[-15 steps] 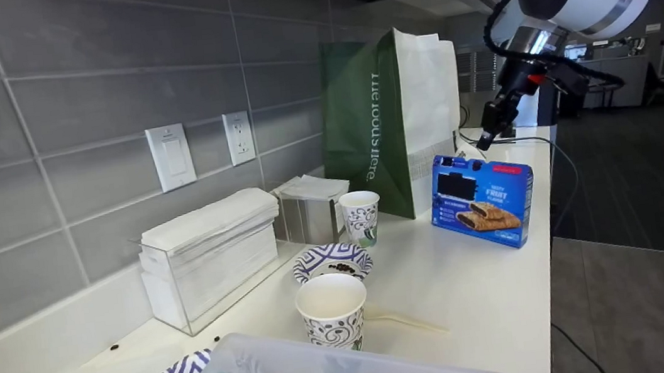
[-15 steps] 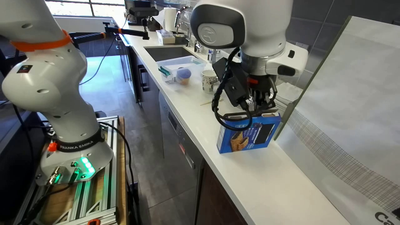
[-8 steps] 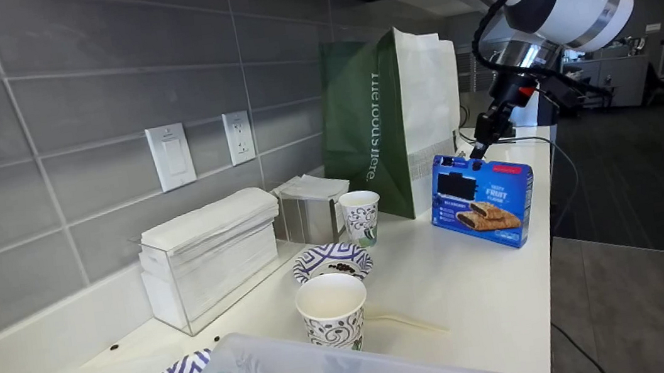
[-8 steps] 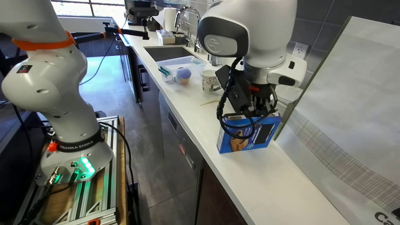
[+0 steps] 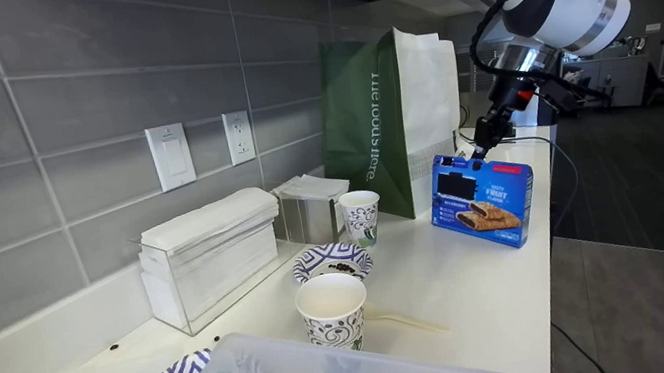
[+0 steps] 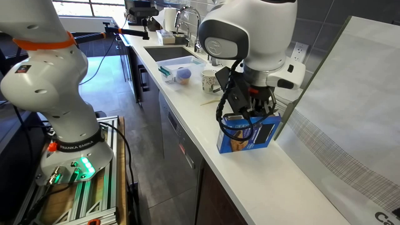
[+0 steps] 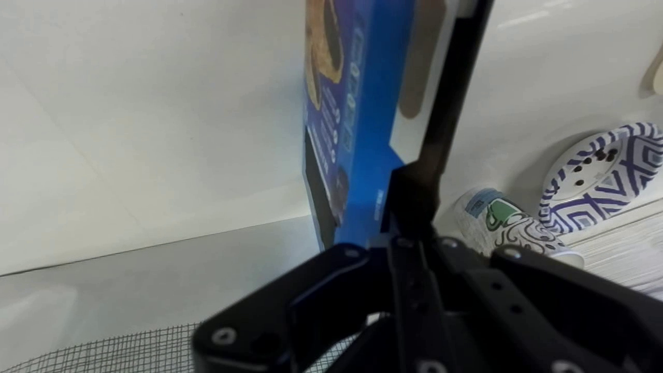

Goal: Remove one sachet from the blue box

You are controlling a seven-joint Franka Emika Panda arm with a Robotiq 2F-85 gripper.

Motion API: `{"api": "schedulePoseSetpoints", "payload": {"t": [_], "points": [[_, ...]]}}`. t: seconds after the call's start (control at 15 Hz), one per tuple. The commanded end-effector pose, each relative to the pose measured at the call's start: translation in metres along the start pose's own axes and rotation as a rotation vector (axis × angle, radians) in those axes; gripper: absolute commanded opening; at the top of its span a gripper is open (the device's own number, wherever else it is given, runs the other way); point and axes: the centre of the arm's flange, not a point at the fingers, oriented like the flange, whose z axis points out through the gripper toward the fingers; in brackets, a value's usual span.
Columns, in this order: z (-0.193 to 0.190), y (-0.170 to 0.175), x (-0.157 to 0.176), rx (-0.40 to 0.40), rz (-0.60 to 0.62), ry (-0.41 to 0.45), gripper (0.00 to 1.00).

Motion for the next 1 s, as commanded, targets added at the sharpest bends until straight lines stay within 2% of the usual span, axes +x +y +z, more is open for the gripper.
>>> {"api": "schedulePoseSetpoints", "payload": {"t": [0.0, 0.27, 0.33, 0.4, 0.53, 0.93], "points": [[0.005, 0.003, 0.002, 0.008, 0.007, -0.027, 0.0], [0.007, -0.002, 0.002, 0.002, -0.008, -0.044, 0.01], [0.008, -0.004, 0.002, -0.002, -0.013, -0.046, 0.26], [0.008, -0.005, 0.002, -0.01, -0.018, -0.051, 0.28], [0.008, -0.008, 0.002, -0.022, -0.031, -0.063, 0.4], [0.01, -0.011, 0.001, -0.099, -0.083, -0.116, 0.85]]}}
